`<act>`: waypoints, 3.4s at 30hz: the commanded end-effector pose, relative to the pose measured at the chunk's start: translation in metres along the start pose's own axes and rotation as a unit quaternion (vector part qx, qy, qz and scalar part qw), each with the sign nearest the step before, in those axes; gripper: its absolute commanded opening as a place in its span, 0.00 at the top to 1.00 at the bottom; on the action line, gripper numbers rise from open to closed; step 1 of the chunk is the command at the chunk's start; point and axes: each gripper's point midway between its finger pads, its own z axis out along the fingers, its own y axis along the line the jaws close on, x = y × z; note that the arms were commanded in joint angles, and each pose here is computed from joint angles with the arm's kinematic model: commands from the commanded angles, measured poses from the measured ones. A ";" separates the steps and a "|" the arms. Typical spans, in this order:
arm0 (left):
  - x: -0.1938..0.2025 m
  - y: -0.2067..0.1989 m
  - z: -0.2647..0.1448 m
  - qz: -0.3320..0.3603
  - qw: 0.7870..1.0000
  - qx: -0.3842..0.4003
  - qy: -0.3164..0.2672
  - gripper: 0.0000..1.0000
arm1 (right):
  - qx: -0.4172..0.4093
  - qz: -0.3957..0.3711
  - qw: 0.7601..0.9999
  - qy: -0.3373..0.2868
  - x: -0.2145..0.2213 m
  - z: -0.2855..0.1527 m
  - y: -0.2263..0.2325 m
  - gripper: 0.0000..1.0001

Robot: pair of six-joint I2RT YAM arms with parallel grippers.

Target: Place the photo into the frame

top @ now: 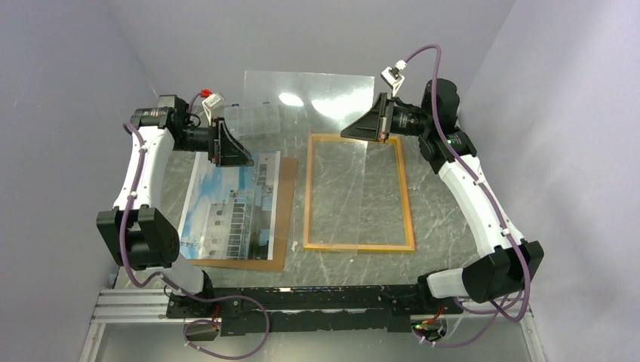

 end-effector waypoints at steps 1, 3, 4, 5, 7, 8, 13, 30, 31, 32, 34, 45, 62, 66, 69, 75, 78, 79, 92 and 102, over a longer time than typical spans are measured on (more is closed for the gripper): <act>-0.008 -0.017 0.000 0.014 0.998 0.054 -0.018 0.16 | -0.041 -0.044 0.998 -0.009 -0.004 -0.008 0.028 1.00; -0.008 -0.021 0.000 0.001 0.997 0.072 -0.022 0.20 | -0.041 -0.041 0.998 -0.010 -0.005 -0.008 0.027 1.00; -0.009 -0.020 0.001 -0.012 0.997 0.077 -0.026 0.28 | -0.042 -0.041 0.998 -0.010 -0.005 -0.008 0.026 1.00; -0.010 -0.019 0.002 -0.019 0.996 0.080 -0.028 0.34 | -0.041 -0.038 0.998 -0.010 -0.006 -0.007 0.024 1.00; -0.010 -0.020 0.001 -0.016 0.996 0.080 -0.030 0.42 | -0.038 -0.035 0.999 -0.011 -0.007 -0.006 0.020 1.00; -0.010 -0.022 0.001 -0.010 0.996 0.080 -0.029 0.46 | -0.037 -0.033 0.999 -0.010 -0.007 -0.006 0.018 1.00; -0.017 -0.034 -0.002 0.002 0.996 0.081 -0.036 0.63 | -0.031 -0.029 0.999 -0.013 -0.008 -0.009 0.012 0.99; -0.020 -0.033 -0.001 -0.066 0.994 0.075 -0.042 0.97 | 0.015 0.023 0.999 -0.019 0.005 -0.006 -0.045 0.46; -0.018 -0.030 0.000 -0.073 0.994 0.065 -0.042 0.97 | 0.019 0.028 0.999 -0.020 0.007 -0.005 -0.051 0.43; -0.018 -0.026 0.001 -0.072 0.995 0.049 -0.046 0.97 | 0.025 0.034 0.999 -0.022 0.008 -0.005 -0.057 0.40; -0.019 -0.023 0.001 -0.068 0.995 0.017 -0.064 0.97 | 0.043 0.049 0.998 -0.027 0.012 -0.005 -0.073 0.35; 0.012 0.046 0.017 -0.154 0.978 -0.111 -0.084 0.97 | 0.111 0.219 0.968 -0.045 0.067 0.002 -0.193 0.32; 0.070 0.128 0.030 -0.282 0.924 -0.245 -0.080 0.97 | 0.160 0.359 0.919 -0.035 0.140 0.014 -0.298 0.24; 0.082 0.134 0.031 -0.288 0.919 -0.261 -0.070 0.98 | 0.170 0.373 0.912 -0.028 0.156 0.015 -0.314 0.24; 0.088 0.139 0.028 -0.283 0.915 -0.280 -0.066 0.97 | 0.184 0.376 0.908 -0.012 0.169 0.015 -0.323 0.24; 0.100 0.145 0.024 -0.282 0.909 -0.302 -0.054 0.97 | 0.214 0.369 0.904 0.021 0.191 0.016 -0.325 0.24; 0.103 0.146 0.025 -0.285 0.908 -0.302 -0.052 0.97 | 0.244 0.348 0.904 0.049 0.202 0.018 -0.319 0.23; 0.104 0.147 0.025 -0.288 0.907 -0.303 -0.050 0.97 | 0.253 0.341 0.903 0.059 0.205 0.018 -0.317 0.23; 0.120 0.159 0.018 -0.290 0.894 -0.341 -0.032 0.97 | 0.340 0.296 0.884 0.125 0.247 0.020 -0.294 0.23; 0.135 0.160 0.025 -0.284 0.888 -0.361 -0.001 0.97 | 0.232 0.333 0.908 0.102 0.247 0.042 -0.264 0.29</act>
